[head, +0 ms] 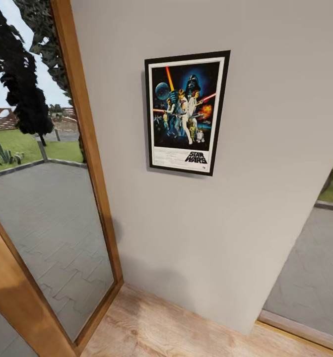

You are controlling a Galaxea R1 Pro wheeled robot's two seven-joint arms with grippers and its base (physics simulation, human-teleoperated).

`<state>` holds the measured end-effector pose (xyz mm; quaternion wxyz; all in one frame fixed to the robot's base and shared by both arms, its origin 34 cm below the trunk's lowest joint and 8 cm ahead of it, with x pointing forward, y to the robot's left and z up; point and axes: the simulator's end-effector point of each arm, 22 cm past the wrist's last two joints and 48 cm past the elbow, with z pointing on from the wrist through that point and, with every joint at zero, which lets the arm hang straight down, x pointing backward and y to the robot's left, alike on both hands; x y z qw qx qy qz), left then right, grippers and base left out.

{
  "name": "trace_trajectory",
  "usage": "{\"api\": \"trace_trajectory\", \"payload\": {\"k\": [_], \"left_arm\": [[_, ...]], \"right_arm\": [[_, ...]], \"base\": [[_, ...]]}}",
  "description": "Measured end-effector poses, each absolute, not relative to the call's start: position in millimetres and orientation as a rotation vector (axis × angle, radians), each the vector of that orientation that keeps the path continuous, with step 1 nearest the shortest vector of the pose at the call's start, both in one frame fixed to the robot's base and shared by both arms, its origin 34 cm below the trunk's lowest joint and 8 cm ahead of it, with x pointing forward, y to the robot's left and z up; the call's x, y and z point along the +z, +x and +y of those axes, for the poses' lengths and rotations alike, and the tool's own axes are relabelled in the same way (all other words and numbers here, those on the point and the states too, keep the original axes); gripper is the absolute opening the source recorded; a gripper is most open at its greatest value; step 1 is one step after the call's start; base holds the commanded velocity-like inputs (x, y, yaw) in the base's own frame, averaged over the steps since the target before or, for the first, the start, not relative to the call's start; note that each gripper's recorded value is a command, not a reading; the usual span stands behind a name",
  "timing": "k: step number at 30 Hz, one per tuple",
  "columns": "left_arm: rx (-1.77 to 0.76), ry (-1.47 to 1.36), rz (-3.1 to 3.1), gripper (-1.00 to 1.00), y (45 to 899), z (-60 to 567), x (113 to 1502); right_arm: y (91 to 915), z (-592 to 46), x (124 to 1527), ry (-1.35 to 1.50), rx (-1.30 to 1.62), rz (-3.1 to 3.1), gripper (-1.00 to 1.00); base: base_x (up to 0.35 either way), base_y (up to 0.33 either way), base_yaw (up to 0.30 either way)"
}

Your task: Pick up the poster from the kitchen countertop and hang it on one of the wall nails in the kitchen.

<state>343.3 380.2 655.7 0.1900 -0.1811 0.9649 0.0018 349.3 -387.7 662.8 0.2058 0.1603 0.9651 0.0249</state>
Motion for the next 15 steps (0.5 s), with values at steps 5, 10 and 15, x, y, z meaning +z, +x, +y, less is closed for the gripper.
{"api": "trace_trajectory", "payload": {"k": [5, 10, 15], "left_arm": [[0.027, -0.51, 2.707, 1.0, 342.1, 377.3, 655.2], [0.031, -0.506, 2.701, 1.0, 343.7, 376.0, 656.3], [0.03, -0.505, 2.697, 1.0, 345.2, 375.5, 657.3]], "right_arm": [[351.2, -386.7, 663.6, 0.45, 0.058, 2.684, 1.0], [350.2, -384.7, 663.7, 0.455, 0.059, 2.684, 1.0], [342.2, -381.5, 660.8, 0.464, 0.063, 2.696, 1.0]], "base": [[0.0, 0.0, 0.063], [0.0, 0.0, 0.098], [0.0, 0.0, 0.06]]}}
